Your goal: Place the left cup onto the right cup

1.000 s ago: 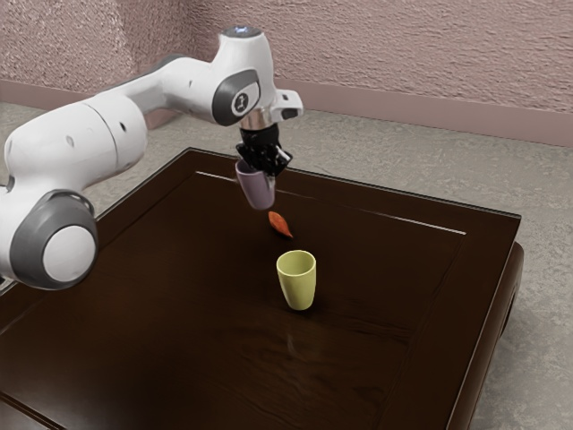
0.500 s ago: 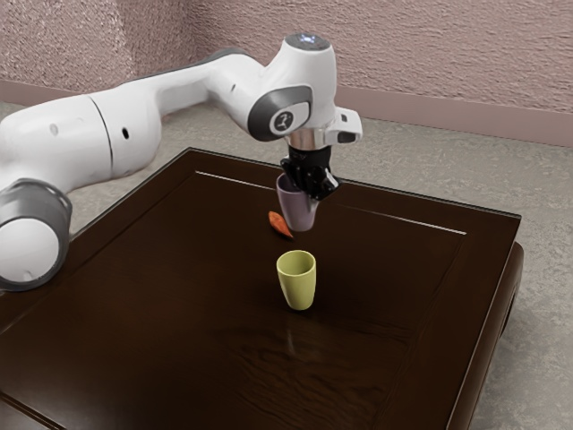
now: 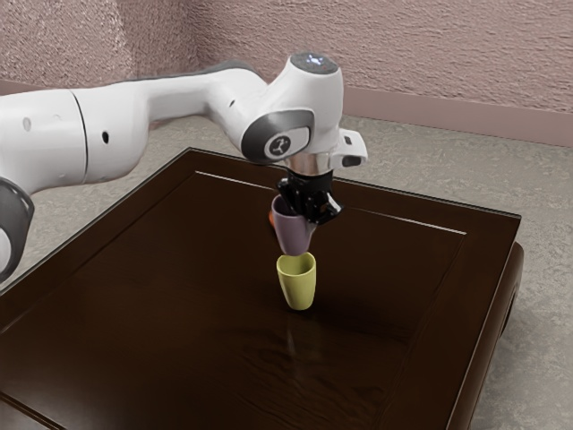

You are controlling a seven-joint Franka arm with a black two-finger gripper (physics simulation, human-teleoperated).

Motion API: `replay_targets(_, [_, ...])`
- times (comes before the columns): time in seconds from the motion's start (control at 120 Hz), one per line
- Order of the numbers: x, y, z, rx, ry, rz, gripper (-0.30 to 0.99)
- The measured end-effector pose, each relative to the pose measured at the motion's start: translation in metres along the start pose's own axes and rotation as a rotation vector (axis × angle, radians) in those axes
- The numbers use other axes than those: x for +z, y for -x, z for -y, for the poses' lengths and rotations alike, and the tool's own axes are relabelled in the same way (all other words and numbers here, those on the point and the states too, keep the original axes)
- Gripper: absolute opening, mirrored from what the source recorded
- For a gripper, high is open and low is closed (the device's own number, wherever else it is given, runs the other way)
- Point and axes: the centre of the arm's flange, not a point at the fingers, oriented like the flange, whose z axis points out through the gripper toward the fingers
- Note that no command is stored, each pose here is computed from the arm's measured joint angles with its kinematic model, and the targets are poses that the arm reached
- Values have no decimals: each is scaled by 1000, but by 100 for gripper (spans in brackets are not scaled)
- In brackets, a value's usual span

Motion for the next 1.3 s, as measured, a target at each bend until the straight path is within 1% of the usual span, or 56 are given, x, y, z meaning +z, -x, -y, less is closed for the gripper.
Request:
replay_targets(0.092, [7,0,0,-22,9,3,-9])
replay_targets(0.375, [54,11,-7,-66,36,48,-8])
replay_targets(0.55, [60,10,4,-111,58,50,30])
replay_targets(0.675, [61,8,15,-144,65,49,48])
replay_targets(0.808, [37,7,20,-160,63,14,58])
replay_targets(0.917, [-2,12,30,-178,50,-27,62])
replay_targets(1.0, [-36,21,43,-199,34,-42,65])
replay_targets(1.133, [-86,43,85,-258,25,-30,67])
replay_targets(1.208, [-105,57,116,-292,26,-5,67])
replay_targets(1.3, [-111,69,148,-312,40,39,68])
